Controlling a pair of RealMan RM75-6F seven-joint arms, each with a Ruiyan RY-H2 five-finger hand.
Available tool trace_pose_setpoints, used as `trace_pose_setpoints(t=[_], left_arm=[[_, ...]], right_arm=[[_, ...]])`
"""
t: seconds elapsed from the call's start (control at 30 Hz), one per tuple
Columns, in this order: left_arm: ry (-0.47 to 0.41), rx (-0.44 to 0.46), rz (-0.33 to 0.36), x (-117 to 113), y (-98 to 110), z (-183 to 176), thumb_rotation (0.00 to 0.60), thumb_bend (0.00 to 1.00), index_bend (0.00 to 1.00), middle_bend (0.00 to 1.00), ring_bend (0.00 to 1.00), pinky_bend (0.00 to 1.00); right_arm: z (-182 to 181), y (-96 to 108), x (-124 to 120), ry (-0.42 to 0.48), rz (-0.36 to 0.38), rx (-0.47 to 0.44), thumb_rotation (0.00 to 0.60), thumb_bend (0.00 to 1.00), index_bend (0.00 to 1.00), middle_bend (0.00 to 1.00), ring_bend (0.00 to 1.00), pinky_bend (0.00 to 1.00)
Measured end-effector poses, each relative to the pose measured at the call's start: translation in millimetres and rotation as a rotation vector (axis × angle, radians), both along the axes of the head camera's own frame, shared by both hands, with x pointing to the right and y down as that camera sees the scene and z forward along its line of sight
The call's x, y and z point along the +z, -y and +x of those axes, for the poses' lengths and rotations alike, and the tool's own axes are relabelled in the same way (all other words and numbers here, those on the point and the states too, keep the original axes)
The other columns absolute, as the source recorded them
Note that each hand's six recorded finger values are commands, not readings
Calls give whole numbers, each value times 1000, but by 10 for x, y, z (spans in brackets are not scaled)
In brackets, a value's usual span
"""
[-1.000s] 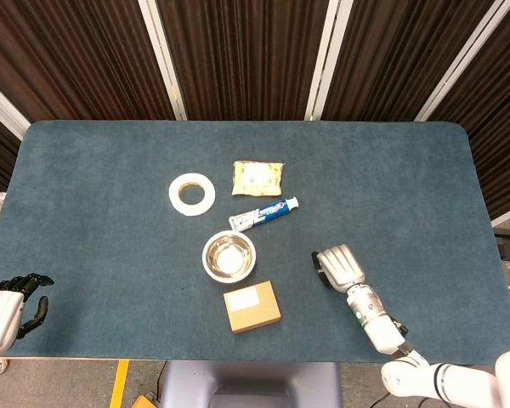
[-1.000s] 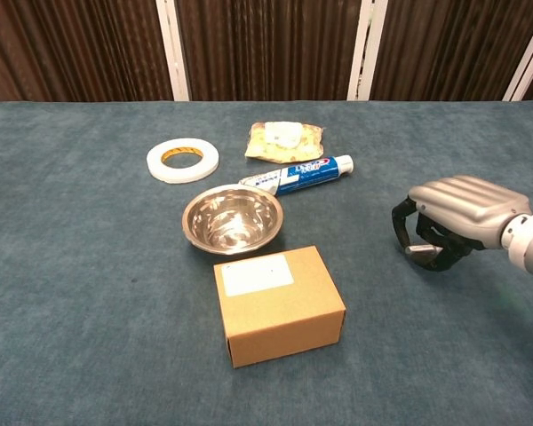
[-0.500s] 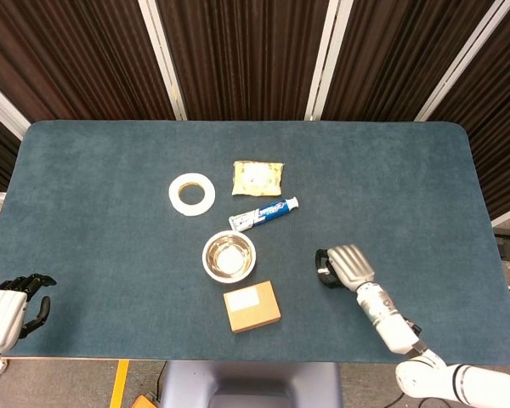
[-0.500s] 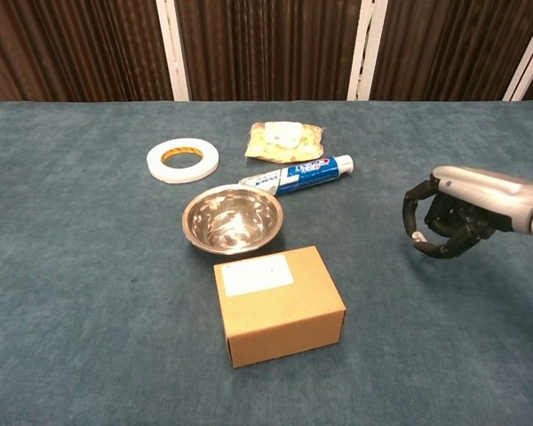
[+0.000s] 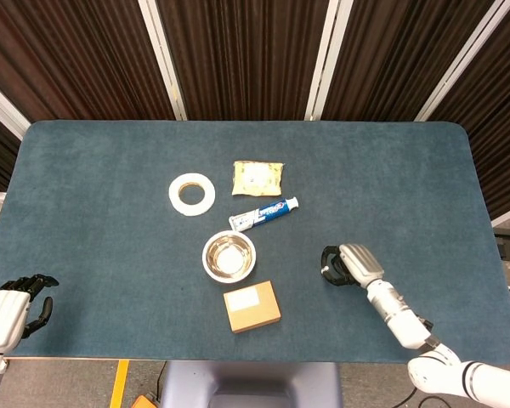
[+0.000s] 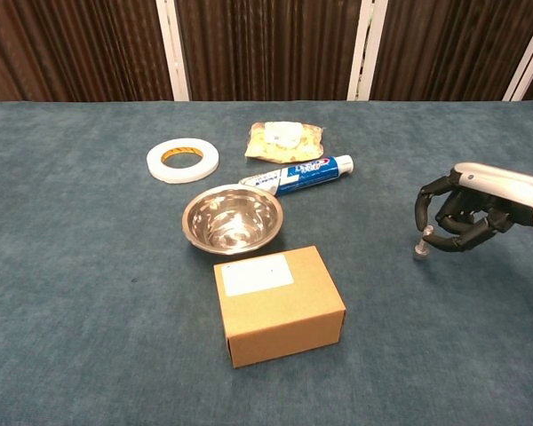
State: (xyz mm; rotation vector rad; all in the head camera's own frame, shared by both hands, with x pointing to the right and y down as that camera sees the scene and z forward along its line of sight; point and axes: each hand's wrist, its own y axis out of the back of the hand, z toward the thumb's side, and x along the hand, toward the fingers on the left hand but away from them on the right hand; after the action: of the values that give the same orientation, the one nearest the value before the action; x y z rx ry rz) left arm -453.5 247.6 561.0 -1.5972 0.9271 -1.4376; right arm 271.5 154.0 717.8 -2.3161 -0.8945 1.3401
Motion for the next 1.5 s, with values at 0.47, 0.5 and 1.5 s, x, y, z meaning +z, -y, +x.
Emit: trace_pose_setpoints(t=[0.47, 0.5, 1.5], left_arm=[[0, 0, -2, 1, -4, 1, 600, 547, 407, 418, 437, 509], [0, 0, -3, 1, -4, 1, 600, 547, 407, 418, 437, 509], [-2, 2, -2, -1, -5, 6, 600, 546, 408, 422, 446, 509]], right_arm=[[60, -12, 71, 4, -23, -10, 600, 461, 735, 1000, 916, 810], [61, -12, 71, 3, -25, -10, 600, 461, 728, 1000, 916, 810], [153, -53, -153, -68, 48, -81, 600, 94, 275, 1000, 884, 798]])
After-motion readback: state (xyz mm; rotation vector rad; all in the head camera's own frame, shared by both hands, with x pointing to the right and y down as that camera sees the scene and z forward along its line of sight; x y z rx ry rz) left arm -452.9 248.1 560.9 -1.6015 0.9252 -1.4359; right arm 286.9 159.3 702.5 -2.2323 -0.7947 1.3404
